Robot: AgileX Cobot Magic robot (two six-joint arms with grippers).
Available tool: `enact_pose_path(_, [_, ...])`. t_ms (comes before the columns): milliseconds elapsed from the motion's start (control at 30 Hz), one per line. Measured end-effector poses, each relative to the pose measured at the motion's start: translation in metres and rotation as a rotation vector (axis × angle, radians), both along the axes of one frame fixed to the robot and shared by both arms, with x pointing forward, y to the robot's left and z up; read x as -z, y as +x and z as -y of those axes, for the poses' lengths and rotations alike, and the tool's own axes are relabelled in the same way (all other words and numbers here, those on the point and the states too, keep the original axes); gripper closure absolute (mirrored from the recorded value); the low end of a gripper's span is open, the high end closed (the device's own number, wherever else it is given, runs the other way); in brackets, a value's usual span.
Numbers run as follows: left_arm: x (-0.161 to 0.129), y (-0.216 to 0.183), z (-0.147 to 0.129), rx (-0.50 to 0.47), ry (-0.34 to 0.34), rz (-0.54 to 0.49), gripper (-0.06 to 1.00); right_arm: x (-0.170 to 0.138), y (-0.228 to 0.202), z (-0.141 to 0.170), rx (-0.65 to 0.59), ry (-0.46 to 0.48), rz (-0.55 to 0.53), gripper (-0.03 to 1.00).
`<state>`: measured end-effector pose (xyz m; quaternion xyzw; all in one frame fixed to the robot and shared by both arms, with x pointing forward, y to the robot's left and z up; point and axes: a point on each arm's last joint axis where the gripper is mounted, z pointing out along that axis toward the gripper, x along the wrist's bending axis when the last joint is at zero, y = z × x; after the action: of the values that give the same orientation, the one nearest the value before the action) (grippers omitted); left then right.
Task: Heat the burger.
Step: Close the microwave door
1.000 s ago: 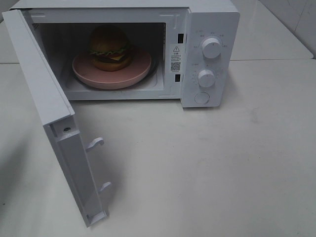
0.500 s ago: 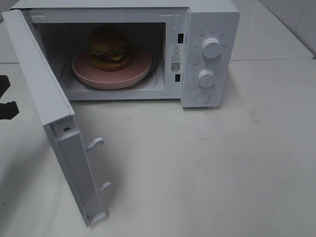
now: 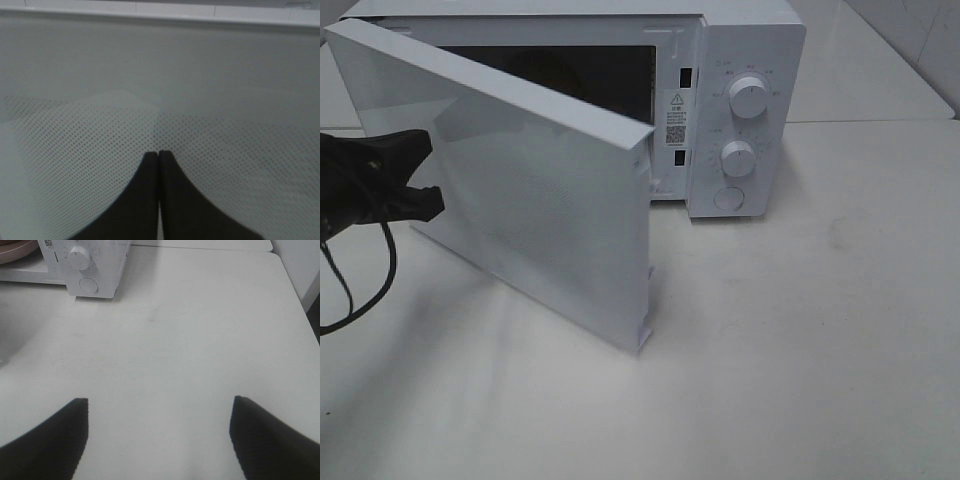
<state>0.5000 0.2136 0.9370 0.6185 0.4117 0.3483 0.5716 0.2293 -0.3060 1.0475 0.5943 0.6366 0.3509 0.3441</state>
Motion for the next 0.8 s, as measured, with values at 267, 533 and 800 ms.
enact_pose_path(267, [-0.004,0.016,0.021,-0.006,-0.033,0.008,0.94,0.0,0.0,0.0,0.0,0.0,0.0,0.22])
enact_pose_path(533, [-0.004,0.029,0.047,-0.007,-0.01,0.01,0.94,0.0,0.0,0.0,0.0,0.0,0.0,0.22])
enact_pose_path(800, [-0.003,0.038,0.073,0.023,-0.011,0.0,0.94,0.0,0.0,0.0,0.0,0.0,0.0,0.22])
